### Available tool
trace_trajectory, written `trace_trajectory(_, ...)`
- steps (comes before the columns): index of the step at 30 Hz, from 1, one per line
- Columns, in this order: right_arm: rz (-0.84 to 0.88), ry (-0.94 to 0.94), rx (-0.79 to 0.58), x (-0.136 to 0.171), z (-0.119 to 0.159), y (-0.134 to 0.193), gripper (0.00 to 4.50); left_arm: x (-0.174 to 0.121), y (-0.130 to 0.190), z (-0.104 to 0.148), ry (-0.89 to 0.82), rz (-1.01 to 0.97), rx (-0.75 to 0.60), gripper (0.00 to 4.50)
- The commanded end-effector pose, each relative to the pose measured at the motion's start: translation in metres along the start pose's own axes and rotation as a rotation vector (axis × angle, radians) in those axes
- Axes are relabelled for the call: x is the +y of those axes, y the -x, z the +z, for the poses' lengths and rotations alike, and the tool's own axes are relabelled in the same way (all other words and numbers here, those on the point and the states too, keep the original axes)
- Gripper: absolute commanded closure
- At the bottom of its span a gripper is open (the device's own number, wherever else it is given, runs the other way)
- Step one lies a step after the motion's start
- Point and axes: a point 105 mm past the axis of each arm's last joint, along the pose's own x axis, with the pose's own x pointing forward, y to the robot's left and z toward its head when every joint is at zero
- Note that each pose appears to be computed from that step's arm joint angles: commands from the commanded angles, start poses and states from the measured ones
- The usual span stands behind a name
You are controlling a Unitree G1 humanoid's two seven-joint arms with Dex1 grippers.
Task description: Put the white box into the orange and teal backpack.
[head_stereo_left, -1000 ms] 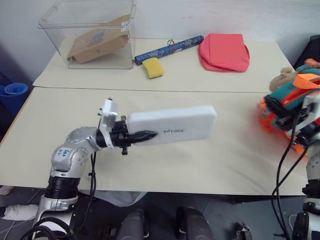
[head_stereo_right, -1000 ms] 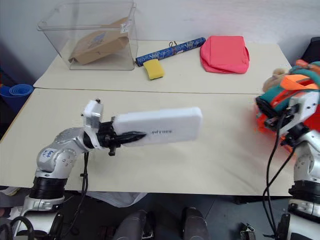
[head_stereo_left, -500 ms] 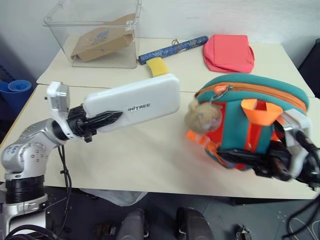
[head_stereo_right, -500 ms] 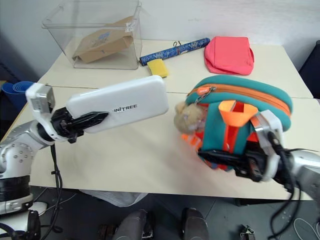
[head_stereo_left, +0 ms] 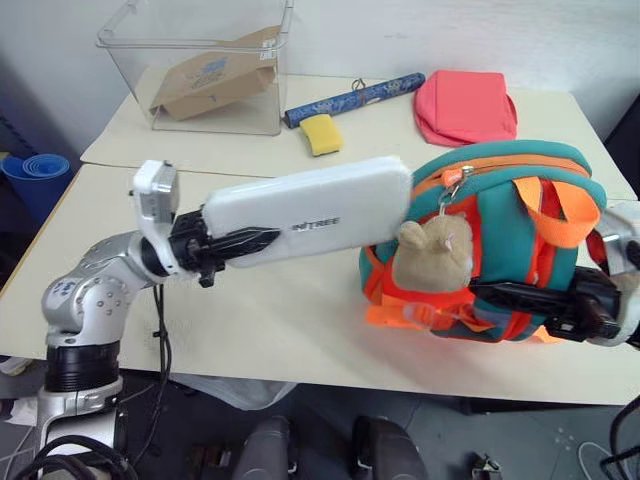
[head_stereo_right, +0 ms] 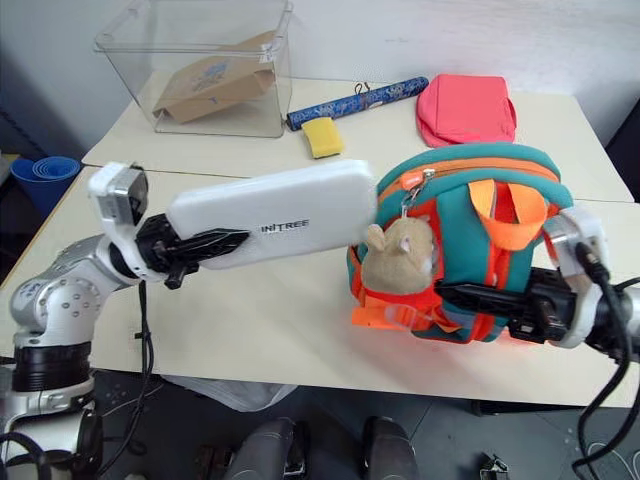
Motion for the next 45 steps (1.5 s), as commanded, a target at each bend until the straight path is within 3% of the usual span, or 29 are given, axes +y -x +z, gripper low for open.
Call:
trace_trajectory(1, 0.016, 0.038, -0.015, 0.004, 0.005, -0.002, 4.47, 0.002, -0.025, 0.009, -0.117, -0.033, 0.005, 3.29)
trace_trajectory(5, 0.021, 0.028, -0.006, 0.007, 0.002, -0.002, 4.47, 0.018, -0.044, 0.009, -0.181, 0.005, 0.029, 3.29)
trace_trajectory(13, 0.012, 0.007, 0.008, 0.008, -0.002, 0.002, 4.47, 0.026, -0.093, -0.035, -0.192, -0.085, 0.399, 3.29)
trace_trajectory(21, 0.030, 0.005, 0.002, 0.008, -0.006, -0.005, 4.47, 0.028, -0.194, -0.047, -0.275, -0.152, 0.318, 3.29)
trace_trajectory(24, 0.031, 0.008, -0.002, 0.008, -0.007, -0.007, 4.47, 0.025, -0.214, -0.045, -0.280, -0.181, 0.257, 3.29)
trace_trajectory(26, 0.027, 0.015, -0.008, 0.007, -0.007, -0.009, 4.50, 0.026, -0.219, -0.044, -0.273, -0.185, 0.215, 2.58)
trace_trajectory(30, 0.001, 0.033, -0.035, 0.003, -0.005, -0.008, 4.50, 0.024, -0.208, -0.041, -0.264, -0.218, 0.164, 1.52)
trace_trajectory(35, -0.045, 0.056, -0.074, -0.007, -0.005, -0.009, 4.50, 0.032, -0.168, -0.010, -0.321, -0.251, 0.068, 0.08)
trace_trajectory(40, -0.059, 0.069, -0.106, -0.013, -0.002, -0.014, 4.50, 0.039, -0.098, -0.007, -0.317, -0.295, 0.159, 0.03)
trace_trajectory(45, -0.049, 0.070, -0.106, -0.017, -0.004, -0.020, 4.50, 0.022, -0.068, -0.005, -0.367, -0.259, 0.125, 0.03)
